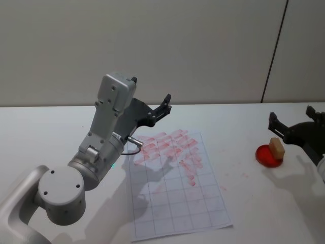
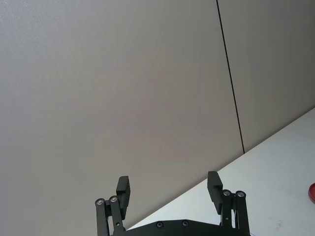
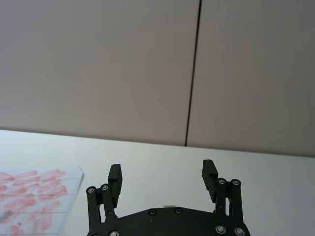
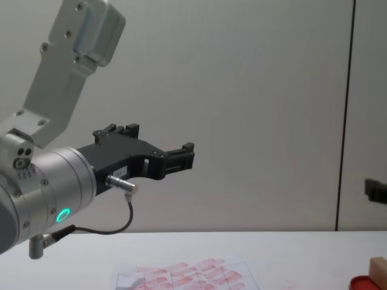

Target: Use the one hand to pick up the stamp and affix it onto the A4 paper.

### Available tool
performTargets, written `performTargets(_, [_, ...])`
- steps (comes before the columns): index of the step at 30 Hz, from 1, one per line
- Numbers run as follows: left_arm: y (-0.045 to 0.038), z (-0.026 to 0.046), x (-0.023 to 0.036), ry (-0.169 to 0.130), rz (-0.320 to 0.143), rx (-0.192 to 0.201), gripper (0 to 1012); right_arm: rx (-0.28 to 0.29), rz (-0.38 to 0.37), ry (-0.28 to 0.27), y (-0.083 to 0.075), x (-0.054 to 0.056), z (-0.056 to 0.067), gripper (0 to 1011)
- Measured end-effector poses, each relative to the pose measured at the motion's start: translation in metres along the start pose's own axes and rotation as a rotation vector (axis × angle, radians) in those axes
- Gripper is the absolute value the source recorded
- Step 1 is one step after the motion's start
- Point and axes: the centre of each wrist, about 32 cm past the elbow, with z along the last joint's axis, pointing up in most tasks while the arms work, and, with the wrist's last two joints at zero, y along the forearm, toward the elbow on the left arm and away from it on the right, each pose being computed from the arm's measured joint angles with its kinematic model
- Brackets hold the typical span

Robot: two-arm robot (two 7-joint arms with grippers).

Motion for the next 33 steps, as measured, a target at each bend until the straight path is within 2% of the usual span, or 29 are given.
performTargets(9, [0.0,0.0,0.0,0.0,0.0,0.0,1001,-0.099,-0.045,-0.014,0.015,0.011,-0.009,1001])
performTargets(14, [0.0,0.0,0.0,0.0,0.0,0.0,1001,-0.139,-0.052,-0.023,0.022,0.013,-0.014,1001])
performTargets(33, [0.0,0.0,0.0,0.0,0.0,0.0,1001,-0.242,-0.019,-0.042,0.034,0.008,-0.028,1001])
